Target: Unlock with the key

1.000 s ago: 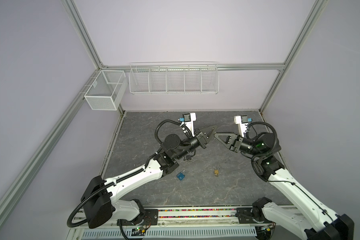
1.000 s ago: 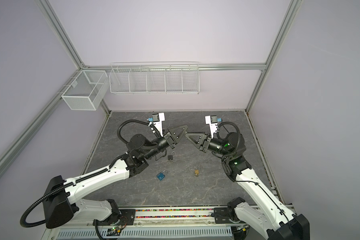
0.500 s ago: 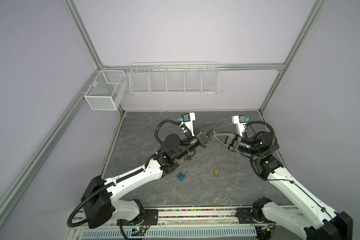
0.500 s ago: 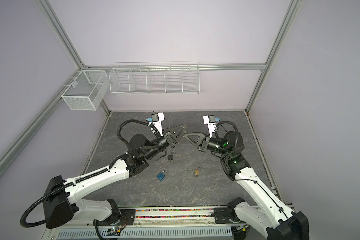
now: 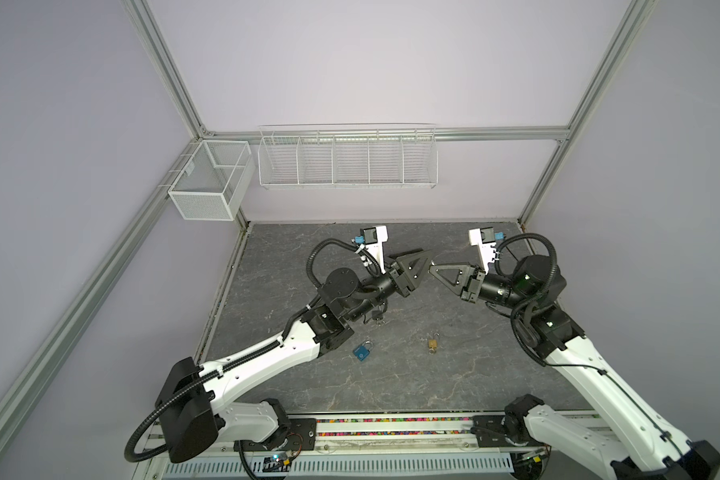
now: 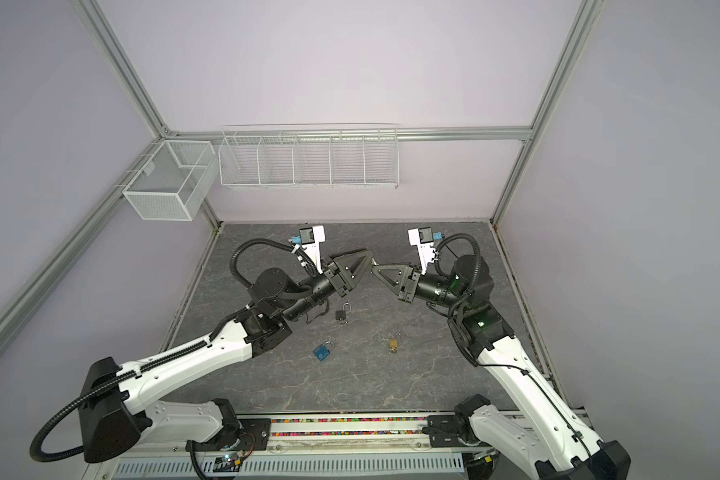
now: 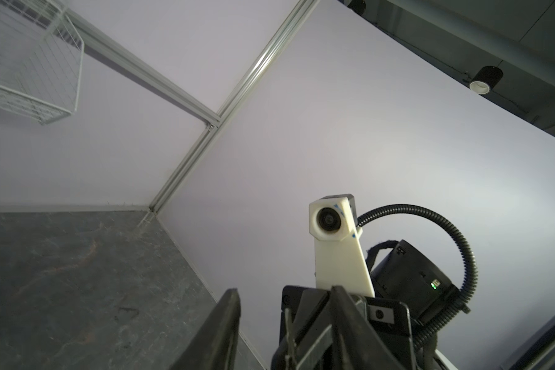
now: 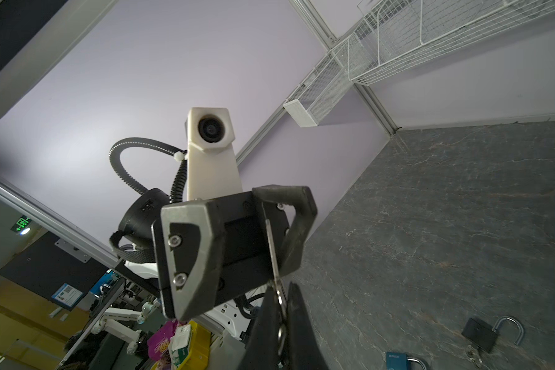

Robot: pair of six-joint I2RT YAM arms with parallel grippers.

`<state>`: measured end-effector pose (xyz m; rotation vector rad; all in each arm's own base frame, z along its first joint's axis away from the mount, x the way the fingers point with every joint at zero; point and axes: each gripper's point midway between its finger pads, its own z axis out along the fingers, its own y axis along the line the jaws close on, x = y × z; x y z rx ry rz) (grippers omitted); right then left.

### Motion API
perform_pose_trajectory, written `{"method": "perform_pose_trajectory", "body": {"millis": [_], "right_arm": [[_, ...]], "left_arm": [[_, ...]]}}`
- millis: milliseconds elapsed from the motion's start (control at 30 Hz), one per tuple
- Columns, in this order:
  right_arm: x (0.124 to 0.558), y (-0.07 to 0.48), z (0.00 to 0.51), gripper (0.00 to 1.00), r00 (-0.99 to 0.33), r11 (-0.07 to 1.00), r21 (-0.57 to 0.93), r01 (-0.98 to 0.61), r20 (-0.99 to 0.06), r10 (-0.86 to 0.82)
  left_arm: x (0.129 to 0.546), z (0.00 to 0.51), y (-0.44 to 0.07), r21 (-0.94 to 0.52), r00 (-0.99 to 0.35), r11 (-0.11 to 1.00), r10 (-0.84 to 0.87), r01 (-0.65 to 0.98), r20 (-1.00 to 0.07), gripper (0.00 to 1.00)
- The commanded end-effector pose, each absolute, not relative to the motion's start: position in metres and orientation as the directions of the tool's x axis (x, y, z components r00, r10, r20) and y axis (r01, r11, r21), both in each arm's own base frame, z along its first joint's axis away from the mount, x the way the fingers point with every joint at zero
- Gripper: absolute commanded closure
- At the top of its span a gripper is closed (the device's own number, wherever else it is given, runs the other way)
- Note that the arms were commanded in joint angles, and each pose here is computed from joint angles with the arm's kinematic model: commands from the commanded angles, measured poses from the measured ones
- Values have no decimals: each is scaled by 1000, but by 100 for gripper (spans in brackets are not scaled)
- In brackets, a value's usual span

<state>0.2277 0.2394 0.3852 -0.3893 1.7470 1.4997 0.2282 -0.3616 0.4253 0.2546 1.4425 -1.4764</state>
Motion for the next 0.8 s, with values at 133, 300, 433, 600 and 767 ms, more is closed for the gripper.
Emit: {"method": "perform_pose_trajectory", "body": {"millis": [133, 300, 433, 600, 767], "right_arm": [[226, 216, 313, 94, -724, 529, 673, -517, -674, 150], [216, 207, 258, 94, -785, 681, 594, -428, -618, 45], [201, 213, 228, 94, -816, 716, 561, -416, -578, -21], [187, 210, 182, 93, -854, 784, 488, -383, -511, -99], [174, 215, 163, 94, -847, 794, 444, -415, -507, -159]], "left_arm": [[233, 381, -300, -649, -476, 516, -440, 559, -761, 45], [225, 319, -262, -620, -580, 686, -345, 381, -738, 42], [212, 253, -241, -551, -696, 793, -241, 261, -676, 37], [201, 186, -227, -473, -777, 863, -172, 178, -606, 35], [196, 143, -230, -399, -835, 903, -89, 162, -542, 33]]}}
